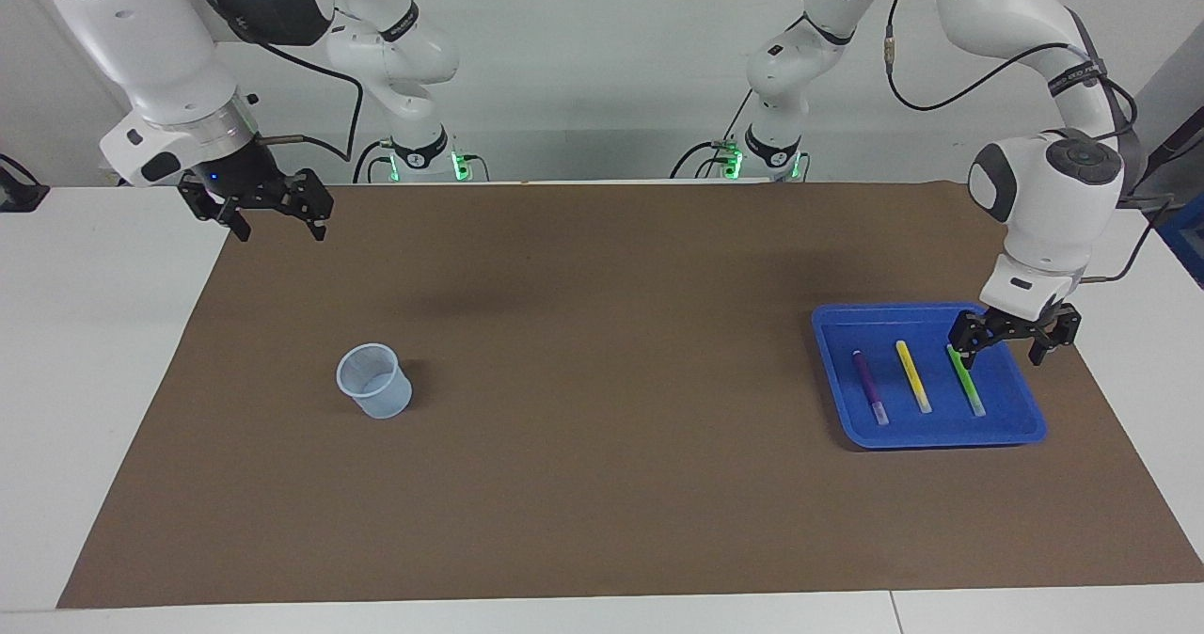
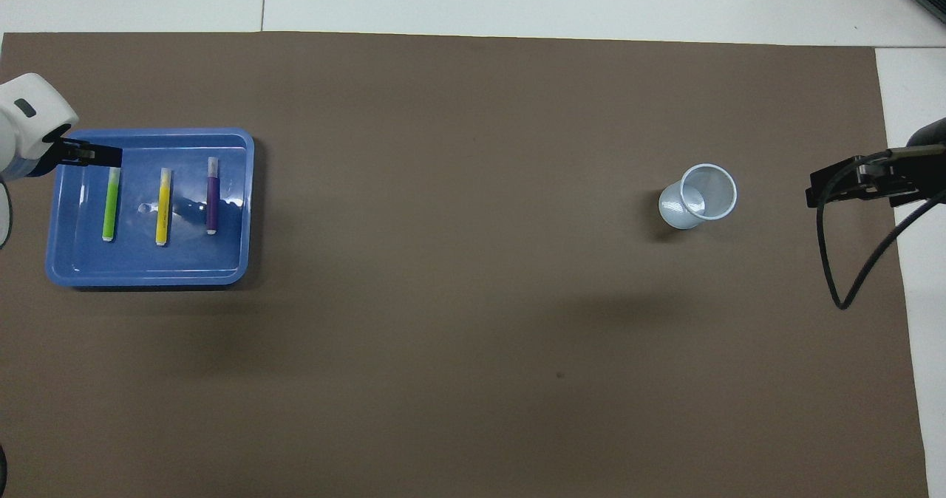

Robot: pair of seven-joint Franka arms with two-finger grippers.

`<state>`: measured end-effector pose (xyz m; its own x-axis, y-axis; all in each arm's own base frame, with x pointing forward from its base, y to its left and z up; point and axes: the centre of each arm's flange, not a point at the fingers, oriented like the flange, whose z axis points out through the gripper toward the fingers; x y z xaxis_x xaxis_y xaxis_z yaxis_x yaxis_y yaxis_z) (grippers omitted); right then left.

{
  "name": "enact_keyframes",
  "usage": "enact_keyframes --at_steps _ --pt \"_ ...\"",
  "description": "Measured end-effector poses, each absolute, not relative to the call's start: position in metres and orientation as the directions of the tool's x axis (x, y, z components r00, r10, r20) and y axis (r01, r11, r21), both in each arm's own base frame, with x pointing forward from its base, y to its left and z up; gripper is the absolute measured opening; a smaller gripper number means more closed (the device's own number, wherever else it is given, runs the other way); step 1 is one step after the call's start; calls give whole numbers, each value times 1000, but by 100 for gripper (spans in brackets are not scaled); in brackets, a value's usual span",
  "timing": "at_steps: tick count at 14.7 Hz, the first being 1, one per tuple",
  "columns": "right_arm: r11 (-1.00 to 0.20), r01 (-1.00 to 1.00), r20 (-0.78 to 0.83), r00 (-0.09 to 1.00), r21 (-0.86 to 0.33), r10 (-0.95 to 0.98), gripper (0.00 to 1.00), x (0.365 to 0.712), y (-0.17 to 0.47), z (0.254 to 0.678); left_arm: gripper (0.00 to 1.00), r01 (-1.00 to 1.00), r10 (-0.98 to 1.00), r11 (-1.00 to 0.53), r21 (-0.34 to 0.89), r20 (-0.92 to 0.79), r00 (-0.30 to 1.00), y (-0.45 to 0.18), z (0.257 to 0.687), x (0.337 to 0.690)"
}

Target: Right arm passes pens to left for tray arrangement

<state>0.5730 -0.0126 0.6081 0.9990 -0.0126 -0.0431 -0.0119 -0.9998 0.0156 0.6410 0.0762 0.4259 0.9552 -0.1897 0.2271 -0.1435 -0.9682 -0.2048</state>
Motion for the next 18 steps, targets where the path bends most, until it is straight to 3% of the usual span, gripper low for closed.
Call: enact_keyframes --at_steps 10,16,18 --pt "-1000 -10 -41 999 16 -10 100 572 -11 609 100 -114 -200 -963 -243 363 910 60 499 651" --pt "-1000 -10 -40 999 16 -10 100 572 -11 610 100 34 6 -995 -94 276 961 61 583 588" --pt "-1000 -10 -40 999 16 -10 100 572 -11 610 100 21 3 -997 -78 223 975 47 592 572"
